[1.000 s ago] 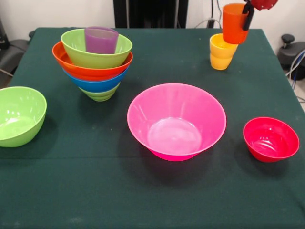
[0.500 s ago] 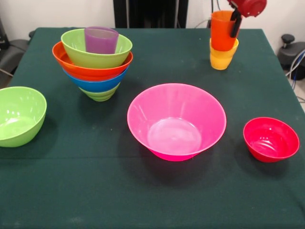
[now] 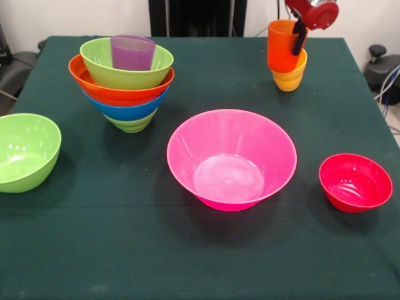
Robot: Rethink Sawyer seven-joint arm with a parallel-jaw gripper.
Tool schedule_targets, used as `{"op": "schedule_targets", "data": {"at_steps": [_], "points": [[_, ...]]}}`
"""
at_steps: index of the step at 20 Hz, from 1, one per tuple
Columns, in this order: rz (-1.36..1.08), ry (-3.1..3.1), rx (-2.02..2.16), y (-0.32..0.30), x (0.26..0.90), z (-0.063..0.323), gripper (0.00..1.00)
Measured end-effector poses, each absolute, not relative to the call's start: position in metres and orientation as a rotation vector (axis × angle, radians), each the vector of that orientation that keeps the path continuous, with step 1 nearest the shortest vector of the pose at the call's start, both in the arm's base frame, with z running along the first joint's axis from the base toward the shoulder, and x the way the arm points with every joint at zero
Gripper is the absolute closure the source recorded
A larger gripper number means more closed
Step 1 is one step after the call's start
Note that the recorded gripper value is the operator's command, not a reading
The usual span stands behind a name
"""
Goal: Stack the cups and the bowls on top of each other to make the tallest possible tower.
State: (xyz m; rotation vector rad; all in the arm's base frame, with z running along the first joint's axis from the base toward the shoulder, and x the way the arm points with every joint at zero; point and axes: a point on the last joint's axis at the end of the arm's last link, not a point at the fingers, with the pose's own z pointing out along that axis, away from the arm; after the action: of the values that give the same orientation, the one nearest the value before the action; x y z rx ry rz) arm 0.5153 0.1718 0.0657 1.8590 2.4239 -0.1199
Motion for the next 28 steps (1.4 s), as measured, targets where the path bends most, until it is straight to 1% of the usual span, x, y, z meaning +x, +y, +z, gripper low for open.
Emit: {"op": "schedule_targets", "data": {"at_steps": [15, 28], "points": [[-0.123, 2.435, 1.845, 0.178, 0.51, 0.065, 1.0], [-0.113, 2.431, 1.868, 0.176, 0.496, 0.08, 1.0]]}}
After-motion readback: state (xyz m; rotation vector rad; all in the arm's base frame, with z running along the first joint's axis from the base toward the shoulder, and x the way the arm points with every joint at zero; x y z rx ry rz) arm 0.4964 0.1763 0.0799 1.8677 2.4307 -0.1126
